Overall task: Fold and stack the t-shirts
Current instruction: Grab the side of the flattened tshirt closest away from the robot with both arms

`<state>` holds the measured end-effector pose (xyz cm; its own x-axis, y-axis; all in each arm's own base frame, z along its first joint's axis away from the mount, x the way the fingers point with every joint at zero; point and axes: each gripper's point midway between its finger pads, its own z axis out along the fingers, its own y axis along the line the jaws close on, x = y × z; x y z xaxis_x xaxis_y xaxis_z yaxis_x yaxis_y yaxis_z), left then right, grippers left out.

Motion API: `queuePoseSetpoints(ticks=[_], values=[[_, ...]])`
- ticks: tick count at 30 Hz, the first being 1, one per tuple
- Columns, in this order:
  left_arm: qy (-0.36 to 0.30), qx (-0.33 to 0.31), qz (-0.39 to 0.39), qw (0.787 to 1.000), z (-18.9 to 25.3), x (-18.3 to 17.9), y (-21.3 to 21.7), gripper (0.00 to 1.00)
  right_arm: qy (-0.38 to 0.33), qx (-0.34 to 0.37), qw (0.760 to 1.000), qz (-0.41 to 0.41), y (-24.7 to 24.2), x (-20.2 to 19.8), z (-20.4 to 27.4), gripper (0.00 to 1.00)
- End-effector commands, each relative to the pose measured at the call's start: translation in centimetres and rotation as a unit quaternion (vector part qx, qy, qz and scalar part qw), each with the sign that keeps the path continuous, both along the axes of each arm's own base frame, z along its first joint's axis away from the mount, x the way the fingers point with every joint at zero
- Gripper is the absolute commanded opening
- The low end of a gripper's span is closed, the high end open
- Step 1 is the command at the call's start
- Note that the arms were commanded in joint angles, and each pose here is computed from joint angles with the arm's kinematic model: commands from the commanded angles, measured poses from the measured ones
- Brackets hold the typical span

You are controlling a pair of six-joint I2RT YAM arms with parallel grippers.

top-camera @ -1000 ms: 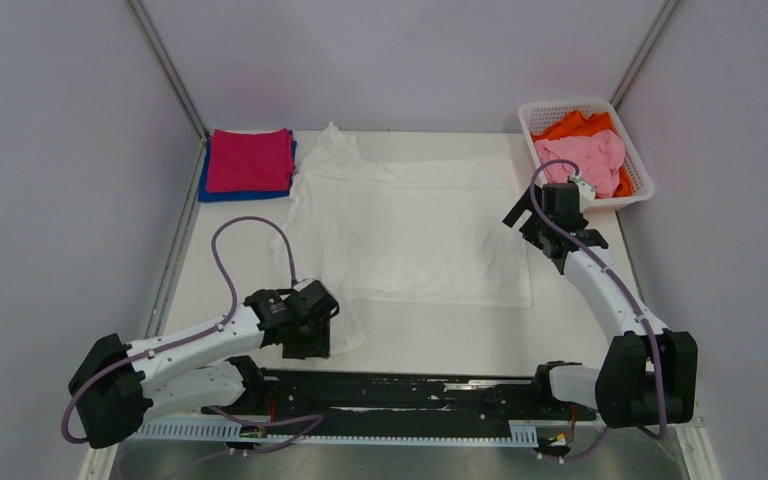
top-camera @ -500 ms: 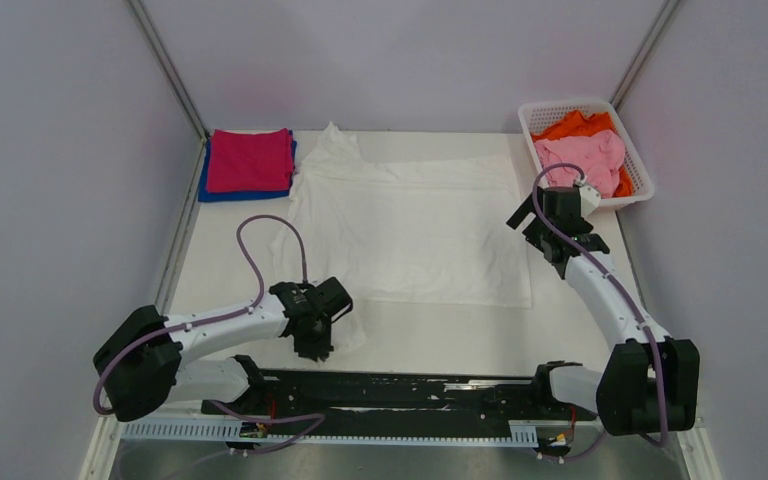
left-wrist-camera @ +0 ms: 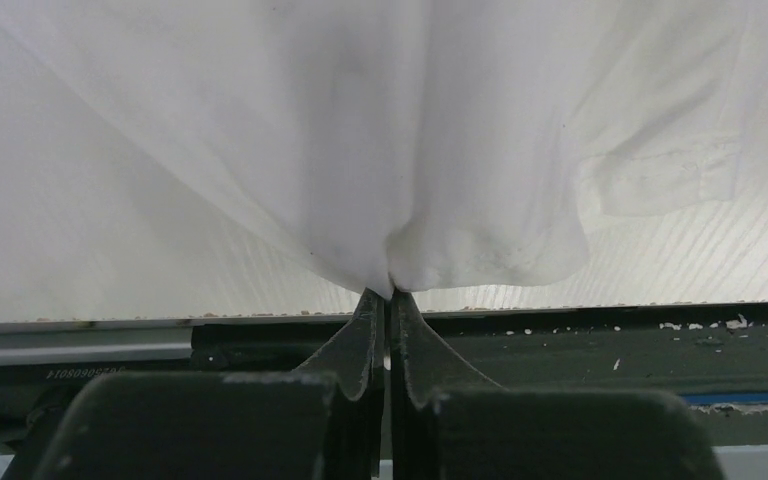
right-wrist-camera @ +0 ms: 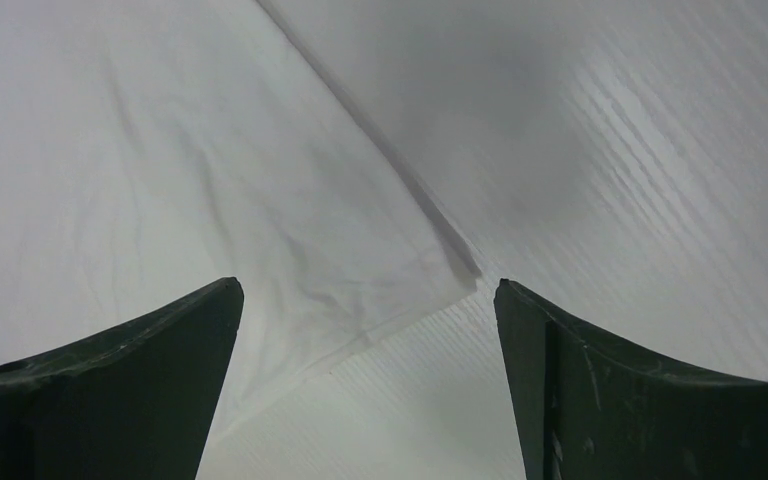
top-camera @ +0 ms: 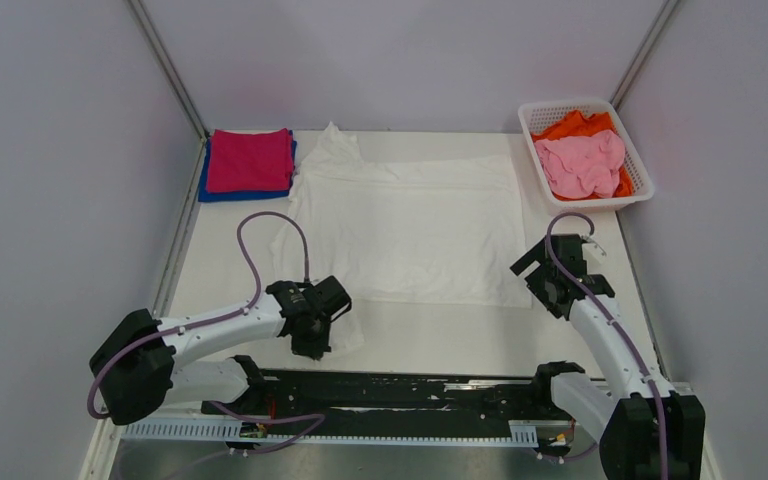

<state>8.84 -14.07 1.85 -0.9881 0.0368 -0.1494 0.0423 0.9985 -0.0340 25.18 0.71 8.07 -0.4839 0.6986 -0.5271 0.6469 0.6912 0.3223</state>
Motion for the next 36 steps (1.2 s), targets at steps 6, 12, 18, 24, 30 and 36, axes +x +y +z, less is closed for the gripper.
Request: queuePoseSetpoints(ticks=[6, 12, 18, 24, 30, 36], values=[[-0.046, -0.025, -0.027, 0.998, 2.8, 1.5, -0.9, 0.0, 0.043, 0.078, 0.995, -0.049, 1.6, -4.0, -3.2, 0.82], [-0.063, -0.052, -0.034, 0.996, 4.3, 2.0, -1.8, 0.0, 0.069, 0.073, 0.994, -0.051, 1.5, -4.6, -4.7, 0.65], [-0.07, -0.066, -0.039, 0.995, 5.1, 2.3, -2.3, 0.0, 0.08, 0.054, 0.994, -0.05, 0.9, -4.3, -5.8, 0.43], [-0.092, -0.08, -0.048, 0.991, 6.1, 3.2, -3.1, 0.0, 0.087, 0.043, 0.994, -0.045, 0.7, -3.4, -6.6, 0.4], [-0.11, -0.083, -0.066, 0.988, 7.0, 4.3, -3.9, 0.0, 0.087, 0.03, 0.995, -0.03, 0.6, -2.5, -6.3, 0.26], [-0.124, -0.117, -0.085, 0.982, 8.6, 6.4, -5.4, 0.0, 0.072, 0.018, 0.997, 0.026, 1.0, -1.1, -4.9, 0.0]])
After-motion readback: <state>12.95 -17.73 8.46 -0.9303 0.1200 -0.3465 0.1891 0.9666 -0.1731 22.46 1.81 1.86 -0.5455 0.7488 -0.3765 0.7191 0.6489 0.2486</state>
